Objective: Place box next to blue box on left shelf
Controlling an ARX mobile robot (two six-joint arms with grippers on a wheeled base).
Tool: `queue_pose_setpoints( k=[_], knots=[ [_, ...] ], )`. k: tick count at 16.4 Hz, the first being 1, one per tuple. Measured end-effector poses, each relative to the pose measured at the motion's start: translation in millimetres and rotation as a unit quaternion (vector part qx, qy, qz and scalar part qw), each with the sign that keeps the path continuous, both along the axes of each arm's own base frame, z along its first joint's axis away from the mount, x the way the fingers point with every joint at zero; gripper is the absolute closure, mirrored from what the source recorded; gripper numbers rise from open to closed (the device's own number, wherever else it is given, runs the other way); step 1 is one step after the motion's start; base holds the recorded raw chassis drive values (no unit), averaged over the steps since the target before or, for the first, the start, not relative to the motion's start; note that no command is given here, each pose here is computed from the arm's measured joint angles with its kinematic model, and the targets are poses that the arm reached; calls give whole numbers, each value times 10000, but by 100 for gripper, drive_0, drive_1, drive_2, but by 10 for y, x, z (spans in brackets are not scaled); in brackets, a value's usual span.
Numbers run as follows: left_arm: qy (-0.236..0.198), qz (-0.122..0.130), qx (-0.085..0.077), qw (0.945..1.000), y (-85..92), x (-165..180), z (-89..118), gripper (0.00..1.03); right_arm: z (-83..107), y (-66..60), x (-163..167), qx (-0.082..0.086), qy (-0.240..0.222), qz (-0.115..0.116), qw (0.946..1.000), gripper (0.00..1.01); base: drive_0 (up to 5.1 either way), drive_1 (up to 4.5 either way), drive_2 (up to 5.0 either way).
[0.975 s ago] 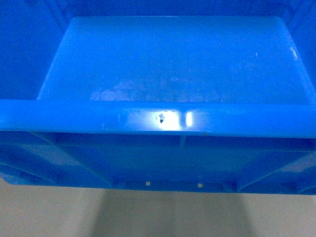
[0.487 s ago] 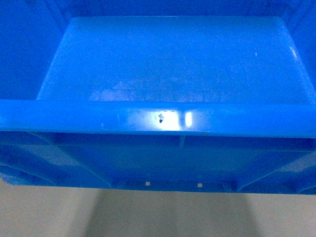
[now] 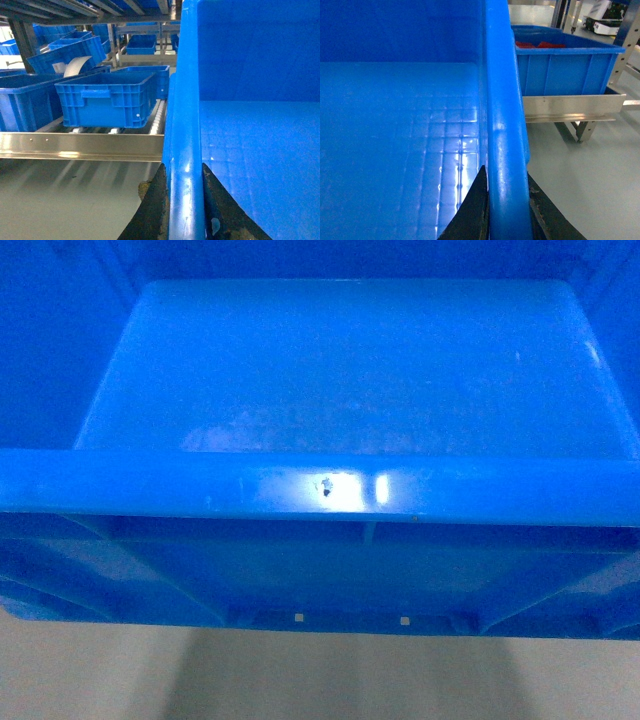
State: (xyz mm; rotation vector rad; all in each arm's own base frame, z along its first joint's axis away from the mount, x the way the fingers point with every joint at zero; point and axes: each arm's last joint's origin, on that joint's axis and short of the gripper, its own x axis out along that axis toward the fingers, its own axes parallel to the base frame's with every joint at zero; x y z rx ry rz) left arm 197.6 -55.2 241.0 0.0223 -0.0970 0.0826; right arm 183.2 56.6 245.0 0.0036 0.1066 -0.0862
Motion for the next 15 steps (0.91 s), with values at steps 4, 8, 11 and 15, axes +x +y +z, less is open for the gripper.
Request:
queue_pose_setpoints(
  k=[4, 8, 11, 15],
  knots=[
    [-20, -2, -7, 10000, 0, -2, 0, 92, 1, 0, 0, 6, -16, 0, 10000, 92, 0, 0, 0],
    [-34, -2, -11, 10000, 1, -2, 3, 92, 3, 0, 0, 10, -25, 0, 10000, 92, 0, 0, 0],
    [-40, -2, -13, 10000, 1, -3, 5, 92, 4, 0, -1, 10, -27, -2, 10000, 92, 6, 284, -272],
    [-42, -2, -14, 10000, 1, -3, 5, 92, 5, 0, -1, 13, -34, -2, 10000, 92, 13, 430, -404]
  ],
)
